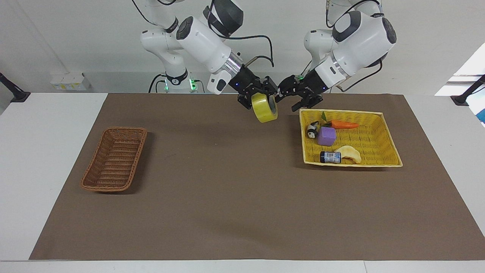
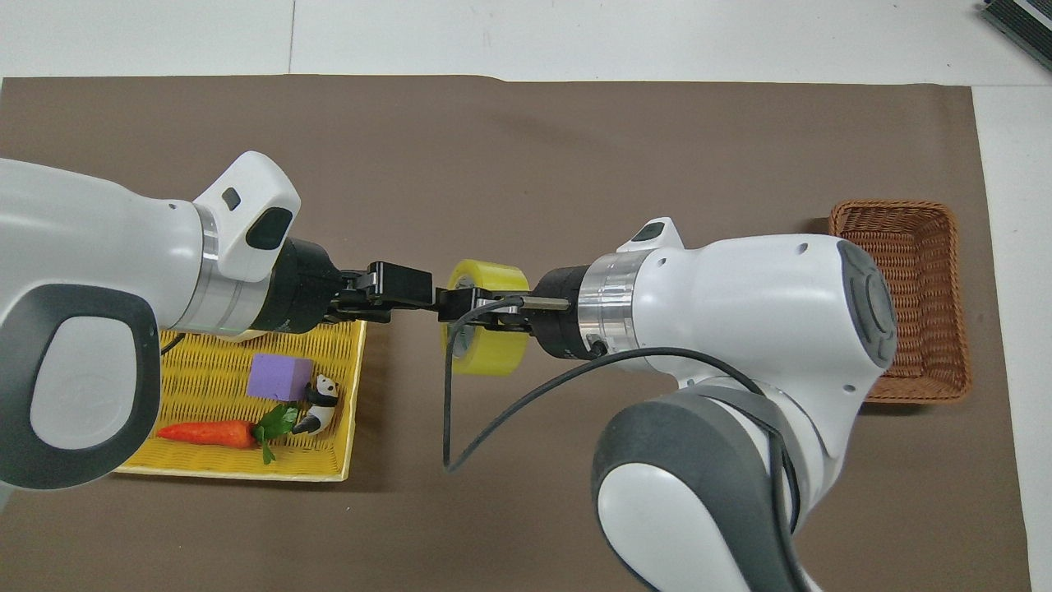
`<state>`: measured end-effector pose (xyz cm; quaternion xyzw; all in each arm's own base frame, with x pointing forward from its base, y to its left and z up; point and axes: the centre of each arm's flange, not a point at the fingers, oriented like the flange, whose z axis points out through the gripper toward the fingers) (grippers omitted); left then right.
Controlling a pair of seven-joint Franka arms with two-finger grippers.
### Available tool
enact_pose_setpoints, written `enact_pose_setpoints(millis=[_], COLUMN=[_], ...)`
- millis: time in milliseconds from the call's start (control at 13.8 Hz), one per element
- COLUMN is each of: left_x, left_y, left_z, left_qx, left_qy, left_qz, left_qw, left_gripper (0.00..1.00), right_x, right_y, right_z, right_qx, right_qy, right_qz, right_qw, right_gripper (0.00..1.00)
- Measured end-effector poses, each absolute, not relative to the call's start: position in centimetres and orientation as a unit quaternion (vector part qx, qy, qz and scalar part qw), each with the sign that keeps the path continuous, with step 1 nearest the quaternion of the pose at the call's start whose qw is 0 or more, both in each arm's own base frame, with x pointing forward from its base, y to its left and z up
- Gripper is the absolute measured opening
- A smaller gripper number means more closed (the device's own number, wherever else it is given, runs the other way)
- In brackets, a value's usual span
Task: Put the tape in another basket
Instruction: 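Pass the tape roll from the left gripper to the right gripper, then carry the tape toward the basket with the right gripper while the left retracts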
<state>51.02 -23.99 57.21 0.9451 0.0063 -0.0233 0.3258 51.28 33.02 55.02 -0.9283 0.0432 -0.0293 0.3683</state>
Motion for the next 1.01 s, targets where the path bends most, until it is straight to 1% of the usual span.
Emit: enact_pose_setpoints(millis=[72,217,290,579,652,869,1014], left_x=[51.1,51.4,51.8,52.7,52.9,53.7,53.9], left_y=[-23.9,-23.1,-22.1,-17.1,-15.8,-11.7,-9.9], left_z=[57.2,57.0,56.7,55.2,55.0,54.9,55.4], left_qx=[0.945,0.946,0.95,0.98,0.986,0.998,1.0], left_qy=[0.014,0.025,0.028,0.021,0.019,0.013,-0.003], left_qz=[-0.023,-0.023,-0.02,-0.016,-0.014,0.006,0.01], left_qw=[0.327,0.323,0.309,0.196,0.165,0.068,0.018], left_gripper=[1.0,1.0,1.0,1.0,1.0,1.0,1.0], right_x=[51.5,52.0,52.3,52.9,53.0,53.5,54.2], right_y=[32.7,31.2,30.2,24.4,22.3,15.9,12.0], right_z=[55.1,55.7,56.0,58.3,58.4,56.4,54.0], right_qx=[-0.928,-0.928,-0.928,-0.933,-0.942,-0.98,-0.991], right_qy=[0.046,0.055,0.06,0.058,0.036,-0.034,-0.058], right_qz=[-0.032,-0.037,-0.037,-0.037,-0.035,-0.026,-0.021], right_qw=[0.368,0.368,0.366,0.355,0.332,0.196,0.122], right_gripper=[0.0,0.0,0.0,0.0,0.0,0.0,0.0])
